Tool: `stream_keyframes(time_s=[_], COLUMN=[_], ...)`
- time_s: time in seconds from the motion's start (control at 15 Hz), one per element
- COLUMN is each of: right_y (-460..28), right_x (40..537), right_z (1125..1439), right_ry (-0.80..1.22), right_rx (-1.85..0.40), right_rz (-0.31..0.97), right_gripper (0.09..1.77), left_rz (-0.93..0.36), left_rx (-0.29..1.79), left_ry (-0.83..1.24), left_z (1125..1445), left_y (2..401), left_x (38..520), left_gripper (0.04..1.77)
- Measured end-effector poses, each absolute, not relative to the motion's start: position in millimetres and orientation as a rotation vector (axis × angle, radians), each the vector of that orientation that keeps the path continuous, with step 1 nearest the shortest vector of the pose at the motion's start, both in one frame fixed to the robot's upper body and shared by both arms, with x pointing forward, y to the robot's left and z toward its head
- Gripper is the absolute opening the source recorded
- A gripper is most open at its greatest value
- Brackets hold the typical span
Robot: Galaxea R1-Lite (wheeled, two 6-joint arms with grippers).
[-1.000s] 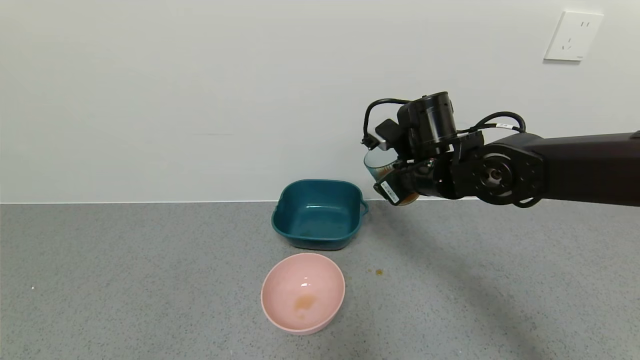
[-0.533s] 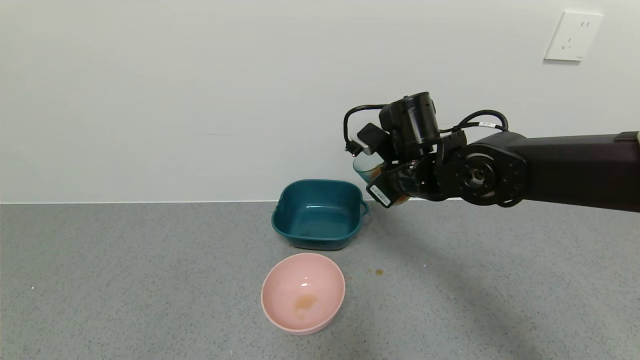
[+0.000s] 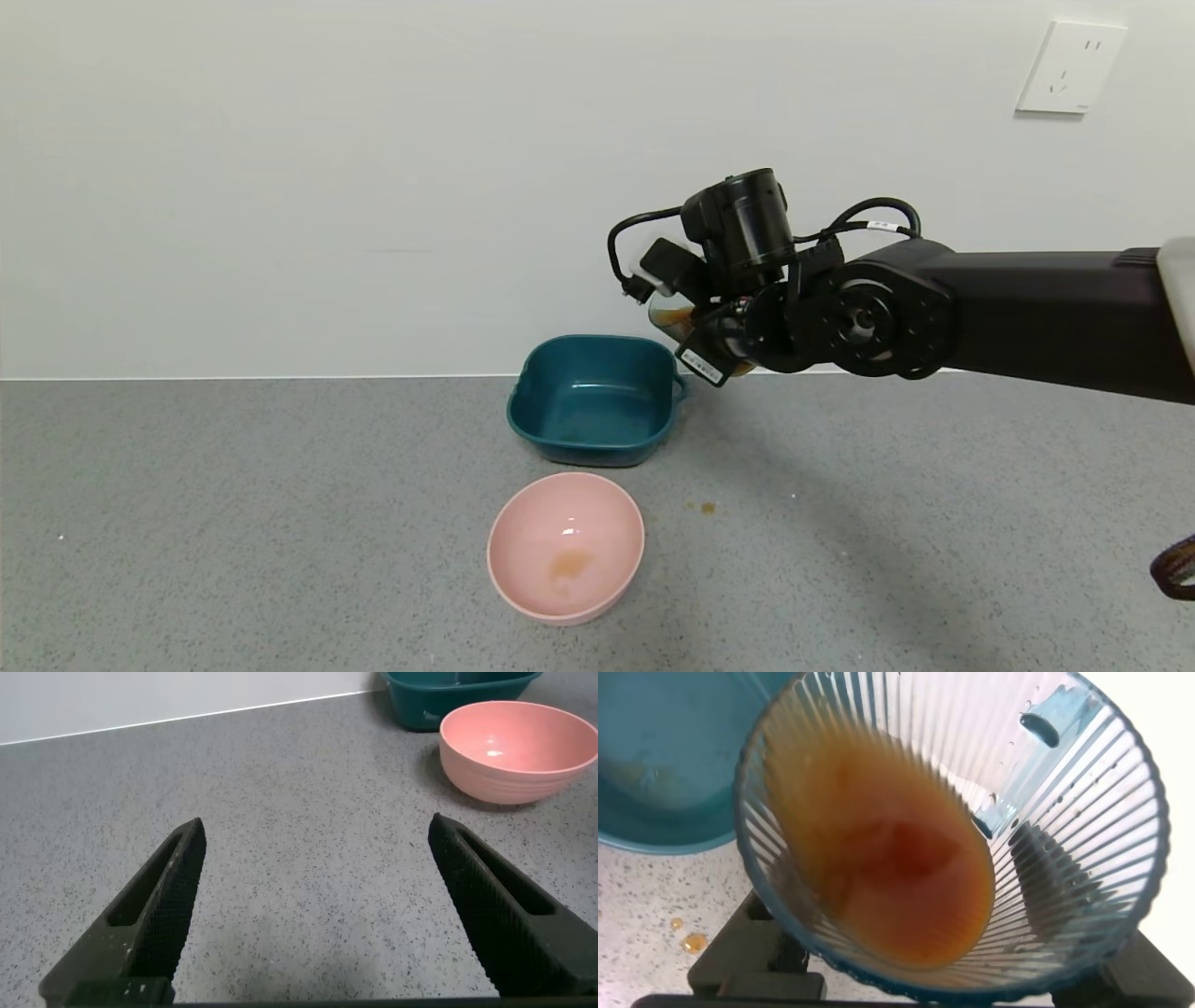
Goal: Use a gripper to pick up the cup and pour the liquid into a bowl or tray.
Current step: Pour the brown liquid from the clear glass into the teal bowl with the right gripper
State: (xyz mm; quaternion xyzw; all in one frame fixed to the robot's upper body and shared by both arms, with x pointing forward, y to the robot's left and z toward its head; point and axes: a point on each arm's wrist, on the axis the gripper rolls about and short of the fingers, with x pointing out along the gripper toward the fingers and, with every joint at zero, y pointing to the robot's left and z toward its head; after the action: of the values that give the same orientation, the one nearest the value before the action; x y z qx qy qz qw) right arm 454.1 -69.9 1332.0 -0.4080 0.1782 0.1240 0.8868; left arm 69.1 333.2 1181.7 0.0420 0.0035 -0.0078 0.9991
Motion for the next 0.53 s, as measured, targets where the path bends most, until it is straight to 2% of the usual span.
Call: stream_keyframes(time_s=[0.53], right_y=[-56], right_x=[454], right_z=[1315], right_ry=[0.393], right_rx=[-0.956], right_rz=[0.251], right_gripper=[1.35], left_rz=[-0.016], left_rx=[0.084], left_ry=[0.007], left_z=[1182], left_y=[333], left_x=[69], left_gripper=[1.72])
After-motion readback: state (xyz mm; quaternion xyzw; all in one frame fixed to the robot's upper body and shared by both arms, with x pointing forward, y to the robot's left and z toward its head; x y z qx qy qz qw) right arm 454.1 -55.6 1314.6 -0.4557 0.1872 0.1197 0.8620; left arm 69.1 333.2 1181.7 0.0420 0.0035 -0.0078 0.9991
